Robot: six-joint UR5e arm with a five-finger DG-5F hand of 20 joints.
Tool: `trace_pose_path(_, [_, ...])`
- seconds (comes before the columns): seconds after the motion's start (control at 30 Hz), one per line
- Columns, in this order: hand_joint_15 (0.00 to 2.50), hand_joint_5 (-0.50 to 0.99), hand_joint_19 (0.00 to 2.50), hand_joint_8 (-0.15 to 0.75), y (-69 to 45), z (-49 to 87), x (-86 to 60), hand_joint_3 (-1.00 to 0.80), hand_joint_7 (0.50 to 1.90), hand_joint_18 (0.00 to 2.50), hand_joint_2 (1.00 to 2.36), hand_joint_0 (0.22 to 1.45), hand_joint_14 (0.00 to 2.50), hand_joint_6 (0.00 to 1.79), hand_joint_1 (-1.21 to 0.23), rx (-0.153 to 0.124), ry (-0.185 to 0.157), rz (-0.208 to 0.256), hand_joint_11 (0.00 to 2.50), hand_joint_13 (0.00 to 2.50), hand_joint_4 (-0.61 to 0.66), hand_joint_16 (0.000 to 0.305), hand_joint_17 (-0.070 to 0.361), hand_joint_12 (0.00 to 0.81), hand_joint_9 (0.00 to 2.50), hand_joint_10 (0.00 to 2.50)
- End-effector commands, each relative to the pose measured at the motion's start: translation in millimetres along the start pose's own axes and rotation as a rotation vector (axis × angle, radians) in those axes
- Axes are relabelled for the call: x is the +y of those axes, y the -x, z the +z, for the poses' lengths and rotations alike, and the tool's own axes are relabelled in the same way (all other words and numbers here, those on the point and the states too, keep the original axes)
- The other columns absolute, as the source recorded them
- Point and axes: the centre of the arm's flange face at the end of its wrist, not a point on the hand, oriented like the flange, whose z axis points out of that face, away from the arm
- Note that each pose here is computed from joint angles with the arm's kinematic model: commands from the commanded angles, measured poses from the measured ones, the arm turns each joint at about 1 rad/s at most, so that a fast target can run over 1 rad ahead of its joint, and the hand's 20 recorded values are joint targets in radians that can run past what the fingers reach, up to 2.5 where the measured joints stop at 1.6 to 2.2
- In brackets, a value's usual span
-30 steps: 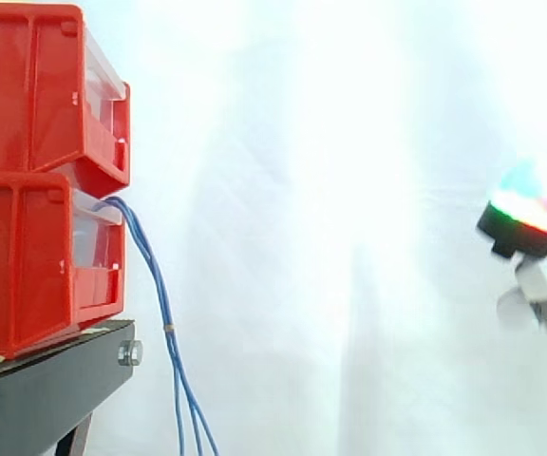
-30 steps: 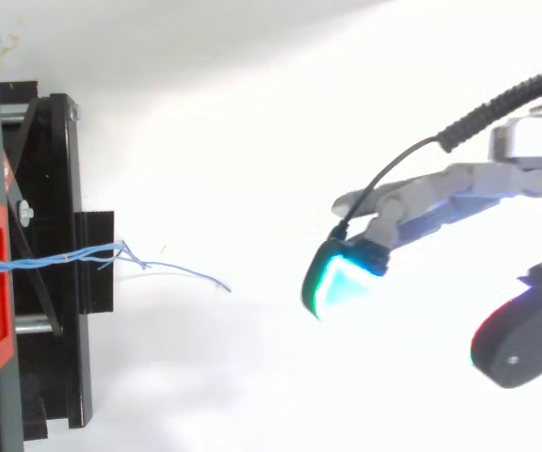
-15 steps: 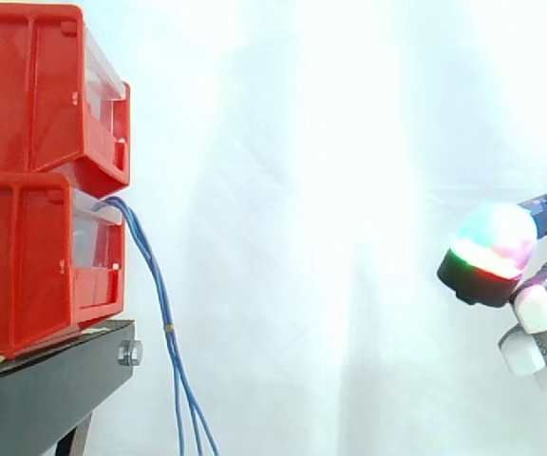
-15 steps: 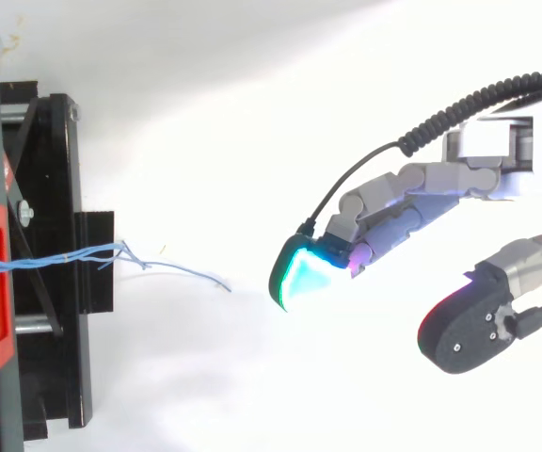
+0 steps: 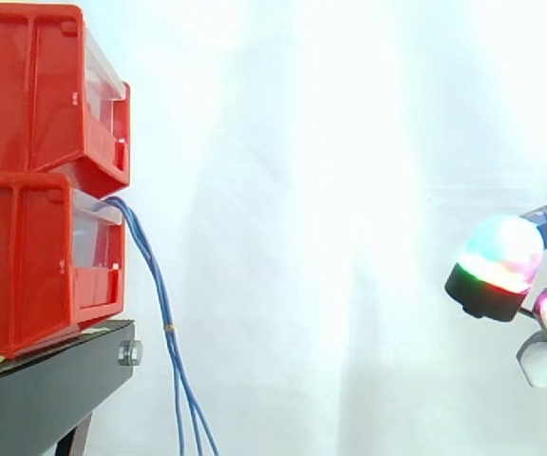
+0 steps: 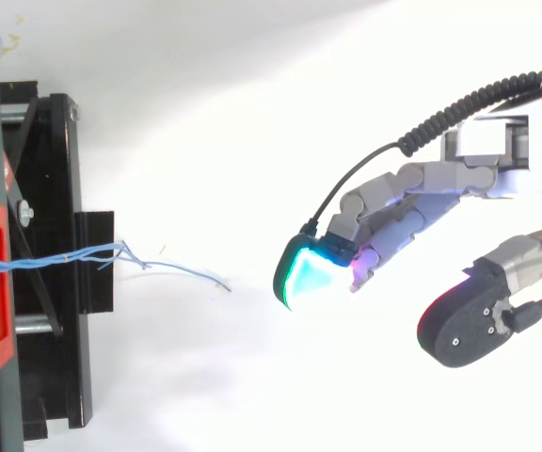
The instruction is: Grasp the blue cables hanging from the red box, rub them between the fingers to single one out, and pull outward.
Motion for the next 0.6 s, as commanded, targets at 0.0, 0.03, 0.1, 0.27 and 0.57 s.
trace_pose_path(0.0, [0.22,-0.16,0.27,0.220,1.2,0.1,0.2,-0.43,0.72,0.32,1.01,0.54,0.01,0.50,-0.58,-0.002,0.003,-0.001,0.17,0.48,0.15,0.040,0.089,0.282,0.71,0.01])
trace_pose_path(0.03, [0.22,-0.17,0.26,0.219,1.1,0.4,-0.7,-0.44,0.72,0.32,1.00,0.54,0.01,0.50,-0.58,-0.002,0.001,-0.002,0.19,0.48,0.15,0.040,0.089,0.282,0.71,0.01])
trace_pose_path(0.1, [0.22,-0.17,0.27,0.219,1.6,0.4,-0.7,-0.44,0.72,0.32,1.01,0.54,0.01,0.50,-0.58,-0.006,0.001,-0.003,0.18,0.48,0.14,0.040,0.089,0.282,0.72,0.01])
trace_pose_path(0.27, [0.23,-0.18,0.27,0.219,1.6,3.4,-5.1,-0.44,0.72,0.34,1.00,0.53,0.01,0.50,-0.58,-0.009,0.001,0.000,0.19,0.49,0.14,0.039,0.088,0.278,0.70,0.01])
trace_pose_path(0.57, [0.24,-0.18,0.28,0.215,3.1,7.0,-1.4,-0.44,0.72,0.35,1.00,0.53,0.01,0.50,-0.58,-0.028,0.037,0.004,0.20,0.51,0.13,0.040,0.089,0.281,0.69,0.01])
